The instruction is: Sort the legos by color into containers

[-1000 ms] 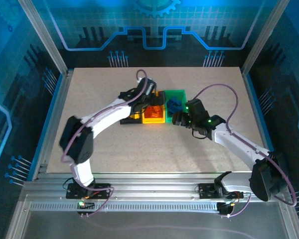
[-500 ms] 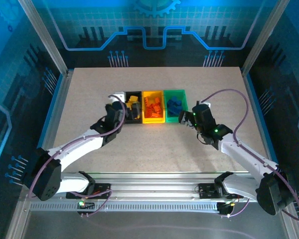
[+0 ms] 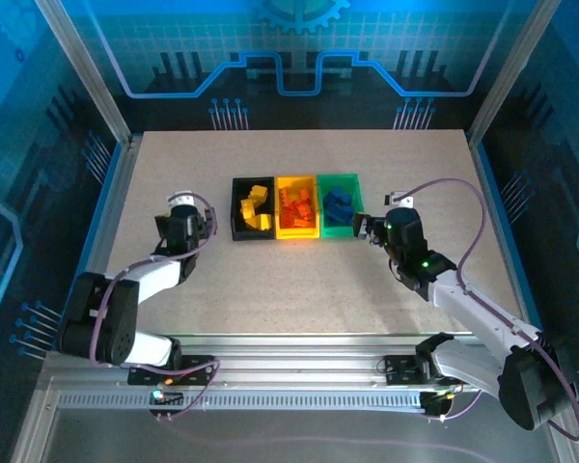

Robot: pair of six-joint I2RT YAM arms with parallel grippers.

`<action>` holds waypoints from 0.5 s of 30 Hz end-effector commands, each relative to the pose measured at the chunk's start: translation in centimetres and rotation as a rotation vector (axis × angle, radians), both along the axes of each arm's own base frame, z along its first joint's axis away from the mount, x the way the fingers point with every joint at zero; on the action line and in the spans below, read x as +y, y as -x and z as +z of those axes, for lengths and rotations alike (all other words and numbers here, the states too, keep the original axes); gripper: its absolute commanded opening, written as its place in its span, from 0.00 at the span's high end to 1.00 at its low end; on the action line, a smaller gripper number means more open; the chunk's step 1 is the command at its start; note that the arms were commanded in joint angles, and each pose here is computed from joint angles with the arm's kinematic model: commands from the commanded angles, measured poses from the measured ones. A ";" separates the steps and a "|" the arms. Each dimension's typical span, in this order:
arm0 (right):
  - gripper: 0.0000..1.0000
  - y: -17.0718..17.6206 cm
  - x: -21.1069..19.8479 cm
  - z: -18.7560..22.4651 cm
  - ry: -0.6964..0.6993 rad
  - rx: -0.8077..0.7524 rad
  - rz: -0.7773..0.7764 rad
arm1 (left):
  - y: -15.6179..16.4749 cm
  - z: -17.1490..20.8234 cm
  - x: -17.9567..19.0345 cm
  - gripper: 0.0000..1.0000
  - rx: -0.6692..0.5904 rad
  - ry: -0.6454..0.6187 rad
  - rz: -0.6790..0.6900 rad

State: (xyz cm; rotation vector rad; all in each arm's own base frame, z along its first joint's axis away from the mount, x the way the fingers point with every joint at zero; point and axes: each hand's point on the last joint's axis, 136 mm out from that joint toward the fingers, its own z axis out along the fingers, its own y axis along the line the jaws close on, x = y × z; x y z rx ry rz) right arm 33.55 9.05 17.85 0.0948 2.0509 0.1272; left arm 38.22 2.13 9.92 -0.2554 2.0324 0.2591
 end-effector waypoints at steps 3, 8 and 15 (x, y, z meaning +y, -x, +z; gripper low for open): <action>0.00 -0.9 -2.8 2.0 0.061 -0.145 -0.051 | -1.2 1.3 -1.4 0.01 -0.192 -0.008 -0.112; 0.00 -1.8 -6.3 3.3 0.144 -0.239 -0.073 | -1.1 0.1 -0.8 0.01 -0.224 0.066 -0.145; 0.00 -3.6 -9.6 -2.7 0.208 -0.152 -0.085 | -1.1 -0.3 -0.3 0.01 -0.182 0.081 -0.109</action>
